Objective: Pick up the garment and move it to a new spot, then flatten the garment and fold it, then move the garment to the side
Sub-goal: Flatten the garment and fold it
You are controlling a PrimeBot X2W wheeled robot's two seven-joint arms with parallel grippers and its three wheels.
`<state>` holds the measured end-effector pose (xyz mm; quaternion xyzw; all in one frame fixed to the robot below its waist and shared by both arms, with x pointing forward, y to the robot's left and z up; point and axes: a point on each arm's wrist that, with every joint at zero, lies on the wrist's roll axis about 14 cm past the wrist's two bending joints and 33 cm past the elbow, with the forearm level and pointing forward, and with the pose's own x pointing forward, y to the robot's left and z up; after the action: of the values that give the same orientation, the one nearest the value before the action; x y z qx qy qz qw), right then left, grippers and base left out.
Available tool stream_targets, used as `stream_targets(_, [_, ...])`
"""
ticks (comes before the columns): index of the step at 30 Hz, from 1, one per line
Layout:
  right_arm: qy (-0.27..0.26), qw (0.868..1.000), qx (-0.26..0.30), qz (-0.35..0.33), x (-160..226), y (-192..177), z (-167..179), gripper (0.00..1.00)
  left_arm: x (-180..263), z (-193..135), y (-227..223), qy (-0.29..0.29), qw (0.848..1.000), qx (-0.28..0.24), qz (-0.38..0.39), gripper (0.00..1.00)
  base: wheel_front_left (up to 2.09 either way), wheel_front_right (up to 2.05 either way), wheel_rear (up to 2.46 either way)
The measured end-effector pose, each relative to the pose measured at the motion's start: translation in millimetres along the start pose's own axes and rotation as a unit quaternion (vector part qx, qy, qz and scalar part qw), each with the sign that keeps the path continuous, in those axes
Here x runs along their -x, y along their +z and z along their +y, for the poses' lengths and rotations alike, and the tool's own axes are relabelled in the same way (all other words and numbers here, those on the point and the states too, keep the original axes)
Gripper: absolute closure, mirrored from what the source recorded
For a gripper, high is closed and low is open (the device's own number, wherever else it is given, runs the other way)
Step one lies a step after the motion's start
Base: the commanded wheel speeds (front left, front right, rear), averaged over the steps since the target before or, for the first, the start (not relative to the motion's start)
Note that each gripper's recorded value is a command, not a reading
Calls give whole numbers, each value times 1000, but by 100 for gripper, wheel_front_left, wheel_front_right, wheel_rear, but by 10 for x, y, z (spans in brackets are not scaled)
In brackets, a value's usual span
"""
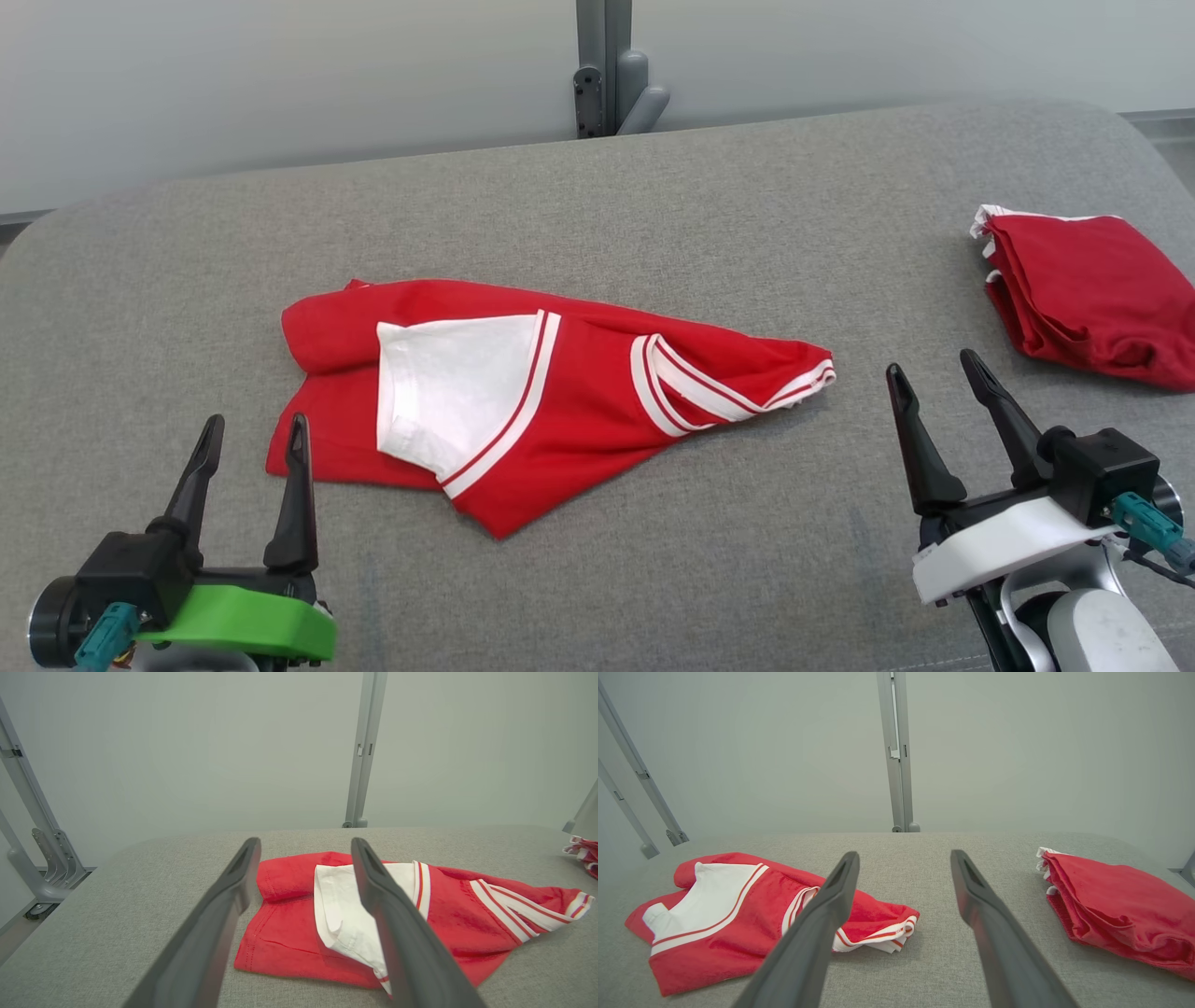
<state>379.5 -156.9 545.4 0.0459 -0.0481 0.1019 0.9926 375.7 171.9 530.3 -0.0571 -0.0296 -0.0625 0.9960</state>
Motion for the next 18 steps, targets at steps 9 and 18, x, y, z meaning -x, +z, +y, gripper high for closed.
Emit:
stream_targets(9, [4, 1000, -1, 3, -23, -20, 19, 0, 7, 10, -26, 2, 1000, 0, 4, 0, 0, 0, 0])
stream_targets(18, [75, 997, 9, 12, -312, -37, 360, 0, -62, 40, 37, 4, 1000, -1, -8, 0, 0, 0, 0])
